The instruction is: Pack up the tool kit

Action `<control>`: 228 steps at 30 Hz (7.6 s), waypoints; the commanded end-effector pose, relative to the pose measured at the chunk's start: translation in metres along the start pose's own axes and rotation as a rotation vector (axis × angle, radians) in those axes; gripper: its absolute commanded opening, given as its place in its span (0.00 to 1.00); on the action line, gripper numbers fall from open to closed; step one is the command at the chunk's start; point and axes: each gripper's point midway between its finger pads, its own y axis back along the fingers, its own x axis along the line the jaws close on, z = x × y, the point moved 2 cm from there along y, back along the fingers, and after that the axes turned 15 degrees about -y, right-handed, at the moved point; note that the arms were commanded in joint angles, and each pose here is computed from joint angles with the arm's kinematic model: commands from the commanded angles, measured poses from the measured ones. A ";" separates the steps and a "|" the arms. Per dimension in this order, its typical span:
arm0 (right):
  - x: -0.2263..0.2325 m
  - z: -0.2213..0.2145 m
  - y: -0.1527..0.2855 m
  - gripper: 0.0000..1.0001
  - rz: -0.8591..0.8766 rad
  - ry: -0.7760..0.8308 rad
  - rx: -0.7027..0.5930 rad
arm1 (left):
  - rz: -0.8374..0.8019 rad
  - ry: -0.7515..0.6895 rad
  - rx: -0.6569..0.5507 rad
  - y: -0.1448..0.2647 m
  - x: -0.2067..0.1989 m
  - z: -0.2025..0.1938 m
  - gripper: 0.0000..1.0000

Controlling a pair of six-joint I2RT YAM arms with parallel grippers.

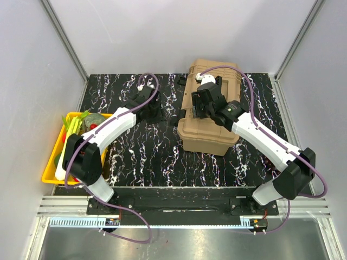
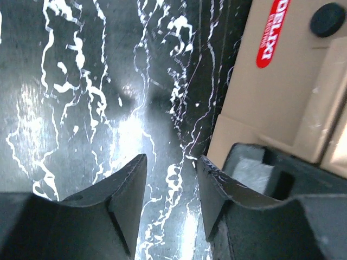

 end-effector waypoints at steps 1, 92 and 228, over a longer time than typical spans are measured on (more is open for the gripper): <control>-0.030 -0.071 -0.005 0.47 -0.110 0.046 0.260 | -0.062 -0.113 -0.049 0.003 -0.017 0.028 0.45; -0.018 0.047 0.051 0.79 -0.167 -0.065 -0.095 | -0.147 -0.031 -0.424 0.025 -0.016 0.056 0.30; 0.002 0.021 0.006 0.50 0.053 -0.158 0.188 | -0.726 0.530 -0.293 -0.040 -0.080 0.108 0.51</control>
